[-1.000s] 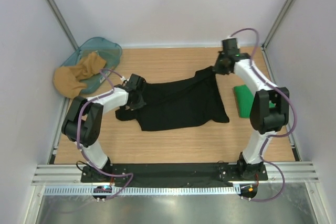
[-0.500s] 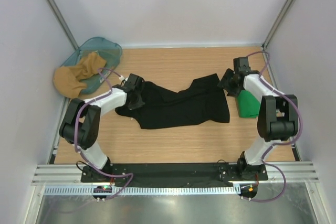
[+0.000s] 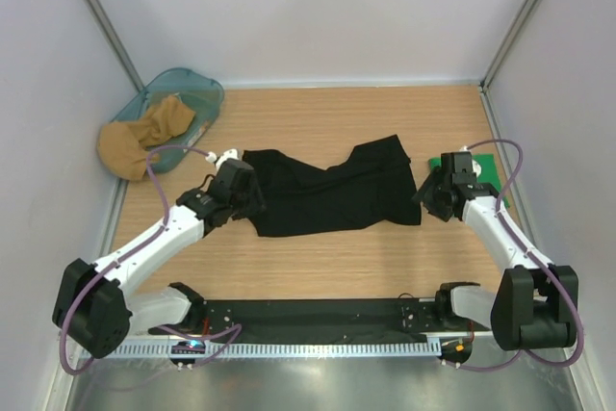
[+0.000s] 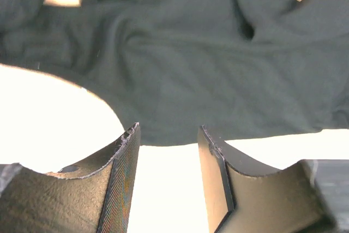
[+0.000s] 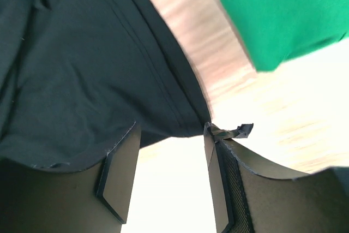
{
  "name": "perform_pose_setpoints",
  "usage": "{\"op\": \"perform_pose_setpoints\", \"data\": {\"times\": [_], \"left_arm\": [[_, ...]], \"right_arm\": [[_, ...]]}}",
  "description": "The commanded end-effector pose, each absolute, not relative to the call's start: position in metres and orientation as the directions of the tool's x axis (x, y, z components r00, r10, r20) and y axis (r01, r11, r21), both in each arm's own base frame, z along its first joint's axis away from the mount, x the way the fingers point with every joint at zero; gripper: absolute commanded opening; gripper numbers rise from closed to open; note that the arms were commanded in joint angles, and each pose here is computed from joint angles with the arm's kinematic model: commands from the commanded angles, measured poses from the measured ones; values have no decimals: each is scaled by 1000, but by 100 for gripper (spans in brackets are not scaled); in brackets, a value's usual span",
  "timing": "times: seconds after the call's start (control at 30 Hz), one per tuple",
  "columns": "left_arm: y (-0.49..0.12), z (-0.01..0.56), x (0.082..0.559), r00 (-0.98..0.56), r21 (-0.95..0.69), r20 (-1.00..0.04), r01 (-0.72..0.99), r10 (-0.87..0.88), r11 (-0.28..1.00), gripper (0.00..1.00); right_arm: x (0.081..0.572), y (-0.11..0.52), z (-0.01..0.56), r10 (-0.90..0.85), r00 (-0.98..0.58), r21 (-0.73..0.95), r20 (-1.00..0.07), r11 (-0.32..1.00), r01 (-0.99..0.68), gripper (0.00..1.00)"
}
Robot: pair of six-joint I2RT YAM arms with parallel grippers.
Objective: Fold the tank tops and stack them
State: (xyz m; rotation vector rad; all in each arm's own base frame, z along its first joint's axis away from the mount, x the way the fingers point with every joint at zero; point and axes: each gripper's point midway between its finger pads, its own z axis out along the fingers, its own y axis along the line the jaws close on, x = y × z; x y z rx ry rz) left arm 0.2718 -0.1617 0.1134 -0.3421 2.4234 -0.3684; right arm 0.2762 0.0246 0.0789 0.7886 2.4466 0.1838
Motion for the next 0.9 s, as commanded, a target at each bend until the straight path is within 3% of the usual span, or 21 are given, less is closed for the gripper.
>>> {"op": "perform_pose_setpoints", "data": {"times": [0.0,0.33,0.5,0.73,0.87], "left_arm": [[-160,103,250,-753,-388,-527,-199,-393,900,47],[-159,57,212,-801,-390,-433,-246,-413,887,45],[-156,43,209,-797,-381,-418,-281,-436,881,45],[-150,29,207,-772,-383,-414,-332,-482,862,47],[-150,27,216,-754,-382,-434,-343,-494,858,48]], "right_arm": [[266,33,68,630,-650,341,-425,777,530,56],[255,35,35,675,-622,367,-396,738,567,55],[270,28,24,674,-610,333,-417,737,588,47],[276,20,25,669,-589,314,-452,738,597,3],[276,21,28,661,-593,319,-461,746,584,1]]}}
